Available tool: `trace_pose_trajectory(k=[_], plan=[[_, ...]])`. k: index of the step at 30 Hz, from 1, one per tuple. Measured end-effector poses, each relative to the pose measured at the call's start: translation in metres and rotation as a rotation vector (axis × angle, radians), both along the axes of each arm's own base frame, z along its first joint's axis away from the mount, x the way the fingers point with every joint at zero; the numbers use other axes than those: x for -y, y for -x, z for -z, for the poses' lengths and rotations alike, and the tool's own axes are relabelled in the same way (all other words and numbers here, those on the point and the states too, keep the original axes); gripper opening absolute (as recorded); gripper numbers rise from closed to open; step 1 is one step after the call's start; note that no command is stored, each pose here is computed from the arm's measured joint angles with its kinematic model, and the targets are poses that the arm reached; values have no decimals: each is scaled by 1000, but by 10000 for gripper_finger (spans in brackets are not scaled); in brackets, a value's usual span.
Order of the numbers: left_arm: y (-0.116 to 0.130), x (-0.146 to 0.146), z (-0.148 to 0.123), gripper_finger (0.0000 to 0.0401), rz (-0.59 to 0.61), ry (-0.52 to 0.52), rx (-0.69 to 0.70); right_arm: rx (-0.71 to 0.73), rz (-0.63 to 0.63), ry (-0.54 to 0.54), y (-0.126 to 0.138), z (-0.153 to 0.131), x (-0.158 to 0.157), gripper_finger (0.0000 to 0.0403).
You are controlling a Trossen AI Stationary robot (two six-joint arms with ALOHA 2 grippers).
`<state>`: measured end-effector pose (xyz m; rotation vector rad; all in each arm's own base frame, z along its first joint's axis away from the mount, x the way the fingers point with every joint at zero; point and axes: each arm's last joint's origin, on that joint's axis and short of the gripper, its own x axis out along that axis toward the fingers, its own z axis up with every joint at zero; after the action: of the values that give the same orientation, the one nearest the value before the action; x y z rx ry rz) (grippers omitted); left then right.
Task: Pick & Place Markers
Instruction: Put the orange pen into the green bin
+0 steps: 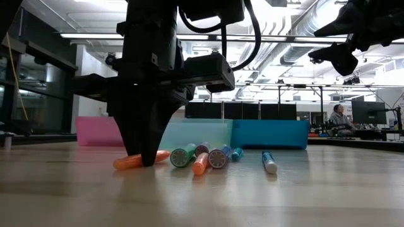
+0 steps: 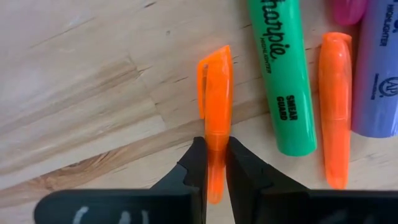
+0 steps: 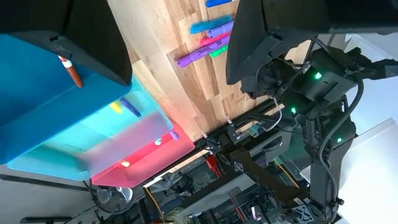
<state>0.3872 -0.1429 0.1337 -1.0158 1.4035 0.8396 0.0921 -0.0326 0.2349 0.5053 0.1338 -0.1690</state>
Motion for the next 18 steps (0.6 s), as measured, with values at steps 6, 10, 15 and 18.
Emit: trace_pose_trajectory(k=[6,10,15,18], plan=[[1,-4,-16,29,9,-14,40,0,0,0,0,0,0,250],[0,-7,-23,28,9,-33,59,0,-1,0,0,0,0,250],[-4,-14,-43,27,13,-67,98,0,0,0,0,0,0,250],[-7,-18,-53,27,14,-87,106,0,0,0,0,0,0,250]])
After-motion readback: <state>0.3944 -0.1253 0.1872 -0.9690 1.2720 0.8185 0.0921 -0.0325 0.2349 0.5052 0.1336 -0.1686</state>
